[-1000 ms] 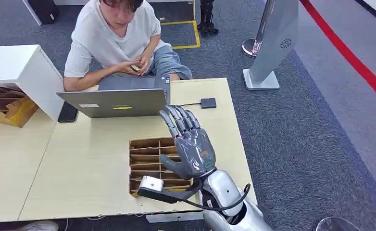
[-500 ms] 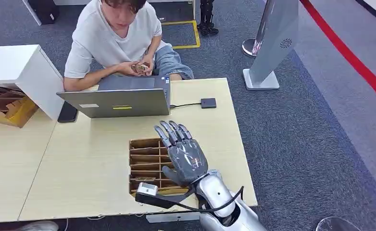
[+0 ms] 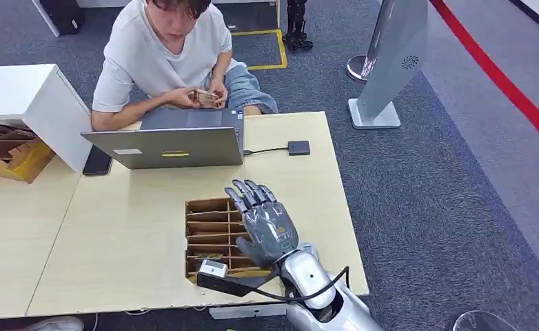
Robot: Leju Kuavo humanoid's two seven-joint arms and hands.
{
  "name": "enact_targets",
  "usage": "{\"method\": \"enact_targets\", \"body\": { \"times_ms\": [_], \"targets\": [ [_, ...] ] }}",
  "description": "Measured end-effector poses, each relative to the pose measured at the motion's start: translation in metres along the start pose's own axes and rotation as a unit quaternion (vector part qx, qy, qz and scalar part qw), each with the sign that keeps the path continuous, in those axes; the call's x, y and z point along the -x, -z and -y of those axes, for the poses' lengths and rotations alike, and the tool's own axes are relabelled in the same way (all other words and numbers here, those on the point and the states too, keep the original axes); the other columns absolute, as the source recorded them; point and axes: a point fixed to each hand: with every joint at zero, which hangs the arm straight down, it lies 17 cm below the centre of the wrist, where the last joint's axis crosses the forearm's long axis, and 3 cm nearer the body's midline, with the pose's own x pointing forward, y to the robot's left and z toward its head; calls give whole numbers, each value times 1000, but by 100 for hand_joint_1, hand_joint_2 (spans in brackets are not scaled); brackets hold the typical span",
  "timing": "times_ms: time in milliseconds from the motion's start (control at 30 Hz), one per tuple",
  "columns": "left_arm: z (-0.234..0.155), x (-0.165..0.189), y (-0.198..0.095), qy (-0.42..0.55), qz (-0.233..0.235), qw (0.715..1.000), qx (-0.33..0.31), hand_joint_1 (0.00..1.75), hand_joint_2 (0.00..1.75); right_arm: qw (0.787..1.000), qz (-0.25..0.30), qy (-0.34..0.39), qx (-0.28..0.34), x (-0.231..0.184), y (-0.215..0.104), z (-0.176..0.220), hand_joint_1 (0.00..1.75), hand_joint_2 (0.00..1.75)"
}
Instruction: Pass the card to the sensor for recognition and then transmit it.
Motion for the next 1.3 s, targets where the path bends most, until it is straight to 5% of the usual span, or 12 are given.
{"method": "enact_targets", "body": {
  "times_ms": [133, 700, 1300],
  "targets": [
    [0, 0, 0, 1, 0, 1000, 0, 0, 0, 1000, -4, -2, -1, 3, 0, 0, 59, 175],
    [0, 0, 0, 3, 0, 1000, 0, 0, 0, 999, -26, -11, -15, 19, -2, -10, 51, 175],
    [0, -6, 0, 5, 5, 1000, 0, 0, 0, 998, -52, -20, -36, 41, -5, -24, 66, 175]
  ]
}}
